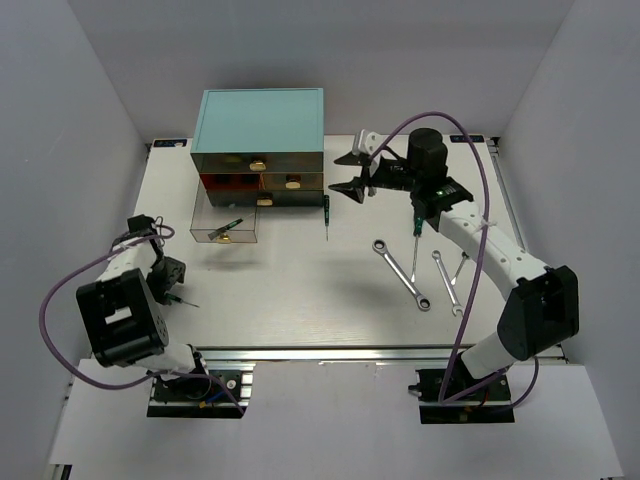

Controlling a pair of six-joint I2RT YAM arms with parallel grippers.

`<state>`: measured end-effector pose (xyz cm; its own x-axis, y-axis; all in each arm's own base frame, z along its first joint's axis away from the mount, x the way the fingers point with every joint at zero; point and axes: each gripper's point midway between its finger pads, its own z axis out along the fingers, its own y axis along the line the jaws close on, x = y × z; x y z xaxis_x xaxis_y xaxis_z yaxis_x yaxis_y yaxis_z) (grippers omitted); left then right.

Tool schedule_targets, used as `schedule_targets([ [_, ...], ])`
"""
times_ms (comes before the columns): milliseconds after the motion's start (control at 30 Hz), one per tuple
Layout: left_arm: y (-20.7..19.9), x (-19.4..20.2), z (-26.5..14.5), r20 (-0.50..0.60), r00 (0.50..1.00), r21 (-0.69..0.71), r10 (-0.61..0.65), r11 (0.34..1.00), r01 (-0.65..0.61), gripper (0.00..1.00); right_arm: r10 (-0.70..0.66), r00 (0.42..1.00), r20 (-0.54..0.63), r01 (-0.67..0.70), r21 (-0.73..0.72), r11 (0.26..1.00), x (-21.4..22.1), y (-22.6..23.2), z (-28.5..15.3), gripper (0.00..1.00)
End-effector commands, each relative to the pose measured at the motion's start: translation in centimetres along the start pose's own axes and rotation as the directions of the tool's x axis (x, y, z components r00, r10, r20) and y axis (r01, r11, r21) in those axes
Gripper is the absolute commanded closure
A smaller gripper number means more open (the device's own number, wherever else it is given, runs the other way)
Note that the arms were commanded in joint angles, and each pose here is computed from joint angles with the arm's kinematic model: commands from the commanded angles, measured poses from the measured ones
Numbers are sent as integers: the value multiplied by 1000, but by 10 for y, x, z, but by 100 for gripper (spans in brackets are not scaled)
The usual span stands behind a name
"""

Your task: Sort the tools into containers

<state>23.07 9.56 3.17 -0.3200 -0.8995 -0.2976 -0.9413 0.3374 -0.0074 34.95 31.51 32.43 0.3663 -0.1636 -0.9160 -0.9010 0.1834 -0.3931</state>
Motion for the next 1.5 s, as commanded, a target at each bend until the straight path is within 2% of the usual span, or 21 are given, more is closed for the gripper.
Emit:
schedule_targets([
  [0, -11, -15, 9, 32, 999, 25, 25, 999, -25, 30, -1, 1000, 30, 0, 39, 999, -20, -10, -26, 37],
  [167, -5, -7, 26, -2, 999, -10, 39, 999, -39, 48, 30, 1000, 8, -31, 96, 995, -14, -23, -46, 37],
  [200, -4, -5, 29, -10, 999, -5, 33, 999, -33, 59, 42, 999, 4, -42, 101, 994, -11, -22, -47, 37],
  [300, -5, -3, 30, -12, 1000, 15, 25, 1000, -24, 74, 52, 999, -10, -50, 126, 991, -7, -25, -55, 37],
  [333, -4, -1, 30, -16, 1000, 19, 23, 1000, -23, 85, 64, 998, -19, -61, 128, 990, -2, -23, -56, 37],
  [433, -13, -5, 18, -5, 1000, 77, 11, 997, -10, 100, 79, 996, -44, -71, 160, 985, 4, -27, -62, 35],
  [467, -16, -9, 7, 17, 1000, 107, 6, 994, -7, 100, 97, 994, -57, -87, 165, 982, 7, -26, -63, 31],
  [500, -17, -11, 0, 27, 1000, 126, 3, 992, -6, 100, 115, 991, -73, -99, 195, 976, 12, -29, -65, 14],
  [633, -21, -16, -45, 96, 995, 207, 7, 978, -27, 100, 261, 959, -113, -225, 260, 939, 32, -31, -69, 11],
  [667, -22, -14, -57, 111, 994, 231, 17, 972, -42, 100, 298, 946, -128, -265, 224, 938, 38, -23, -67, 14],
  [700, -23, -20, -80, 165, 986, 299, -2, 953, -48, 100, 317, 939, -131, -287, 206, 935, 40, -19, -66, 36],
  [767, -21, -24, -104, 221, 975, 351, 17, 932, -95, 100, 361, 924, -128, -338, 170, 926, 45, -12, -64, 63],
  [800, -24, -32, -123, 264, 964, 386, 10, 915, -115, 100, 371, 920, -123, -355, 138, 925, 44, -7, -62, 84],
  [900, -26, -40, -166, 319, 947, 449, 32, 875, -180, 100, 404, 907, -120, -394, 102, 914, 48, 0, -58, 98],
  [1033, -63, -28, -205, 290, 955, 646, 62, 723, -243, 100, 442, 889, -117, -435, 80, 897, 52, 1, -53, 93],
  [1100, -92, -19, -218, 260, 961, 729, 94, 634, -259, 100, 450, 885, -122, -443, 80, 893, 55, 0, -51, 78],
  [1167, -123, -5, -226, 267, 952, 759, 150, 576, -304, 100, 460, 878, -136, -449, 106, 888, 62, -3, -51, 69],
  [1200, -134, 0, -227, 280, 945, 756, 172, 567, -327, 100, 469, 871, -145, -455, 117, 883, 65, -4, -52, 57],
  [1233, -145, 1, -238, 303, 935, 762, 183, 543, -353, 100, 478, 865, -154, -462, 129, 877, 68, -4, -51, 53],
  [1367, -189, 28, -243, 346, 892, 753, 289, 481, -448, 100, 589, 777, -222, -548, 221, 807, 98, -3, -51, 50],
  [1467, -205, 22, -238, 377, 882, 735, 282, 489, -470, 96, 647, 725, -237, -589, 273, 760, 116, 4, -54, 49],
])
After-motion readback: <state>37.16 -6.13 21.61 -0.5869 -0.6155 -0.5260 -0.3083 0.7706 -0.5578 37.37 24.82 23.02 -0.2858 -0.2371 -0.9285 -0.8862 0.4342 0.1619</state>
